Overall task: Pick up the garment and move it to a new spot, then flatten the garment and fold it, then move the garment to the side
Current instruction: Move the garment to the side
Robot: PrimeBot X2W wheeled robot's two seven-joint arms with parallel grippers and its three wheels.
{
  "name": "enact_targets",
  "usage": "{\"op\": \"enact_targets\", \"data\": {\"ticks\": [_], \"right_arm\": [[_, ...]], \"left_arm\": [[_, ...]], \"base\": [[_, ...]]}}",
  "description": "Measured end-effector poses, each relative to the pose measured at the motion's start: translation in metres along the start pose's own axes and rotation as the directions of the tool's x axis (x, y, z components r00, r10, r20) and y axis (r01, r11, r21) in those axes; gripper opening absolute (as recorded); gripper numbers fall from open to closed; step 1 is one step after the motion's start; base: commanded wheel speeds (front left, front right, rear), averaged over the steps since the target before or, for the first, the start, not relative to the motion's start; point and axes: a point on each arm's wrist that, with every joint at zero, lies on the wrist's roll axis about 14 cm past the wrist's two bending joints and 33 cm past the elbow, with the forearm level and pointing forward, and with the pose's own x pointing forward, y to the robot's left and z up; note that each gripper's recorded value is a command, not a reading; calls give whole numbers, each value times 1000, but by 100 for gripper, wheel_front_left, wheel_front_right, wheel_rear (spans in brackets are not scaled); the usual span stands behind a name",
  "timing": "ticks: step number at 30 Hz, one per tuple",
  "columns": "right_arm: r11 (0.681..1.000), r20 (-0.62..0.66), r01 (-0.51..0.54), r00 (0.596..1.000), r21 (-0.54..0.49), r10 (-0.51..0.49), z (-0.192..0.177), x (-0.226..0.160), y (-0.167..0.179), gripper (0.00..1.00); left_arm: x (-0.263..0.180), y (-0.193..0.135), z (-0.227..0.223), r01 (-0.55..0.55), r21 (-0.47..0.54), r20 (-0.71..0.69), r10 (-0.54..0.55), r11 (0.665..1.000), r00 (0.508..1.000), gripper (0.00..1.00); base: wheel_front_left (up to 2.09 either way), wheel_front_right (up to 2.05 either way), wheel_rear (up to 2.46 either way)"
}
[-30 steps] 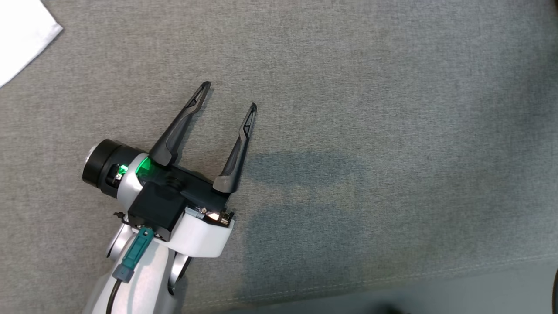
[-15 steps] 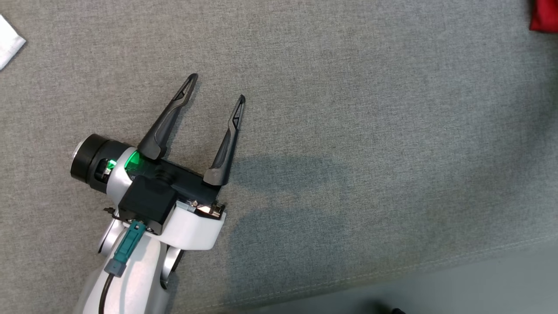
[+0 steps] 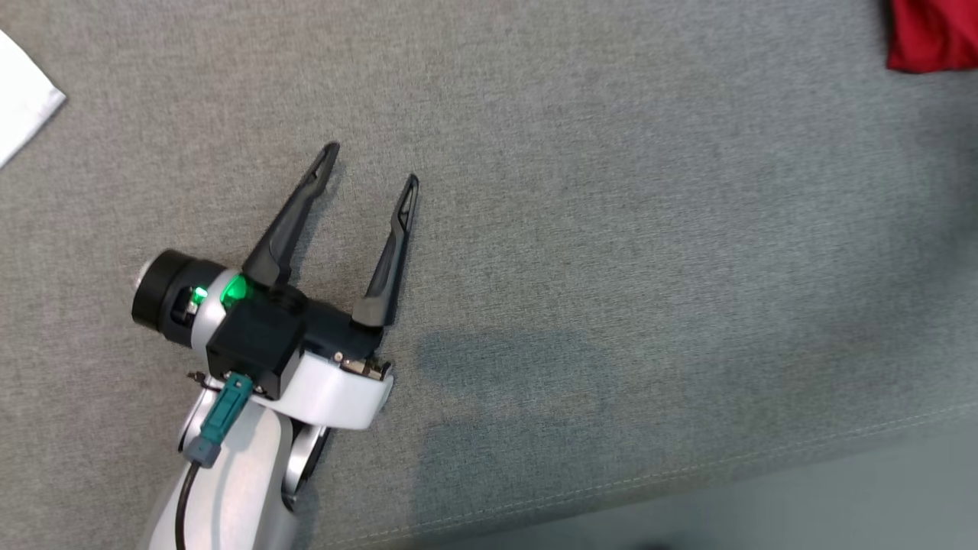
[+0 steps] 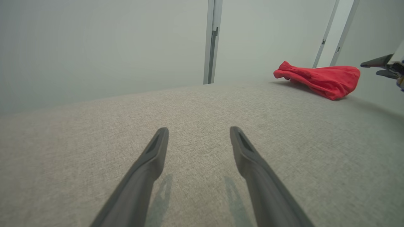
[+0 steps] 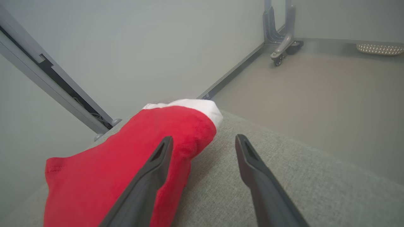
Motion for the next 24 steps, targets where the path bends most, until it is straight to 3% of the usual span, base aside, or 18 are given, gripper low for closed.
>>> {"op": "enact_targets", "data": {"ticks": [5, 12, 17, 24], "right_arm": [[989, 48, -5, 999, -151, 13, 34, -13, -17, 100], [958, 109, -152, 977, -244, 183, 57, -42, 37, 100], [915, 79, -266, 950, -303, 303, 47, -74, 69, 100], [829, 18, -440, 880, -344, 474, 23, -130, 108, 100]], "left_arm": [[-12, -3, 7, -16, 5, -15, 16, 1000, 1000, 100], [-24, 1, 45, -93, 24, 39, 92, 995, 995, 100], [-46, 7, 65, -165, 28, 53, 163, 986, 985, 100], [-93, 24, 89, -309, 13, 71, 307, 951, 949, 100]], "base": [[0, 0, 0], [0, 0, 0], [0, 0, 0], [0, 0, 0]]}}
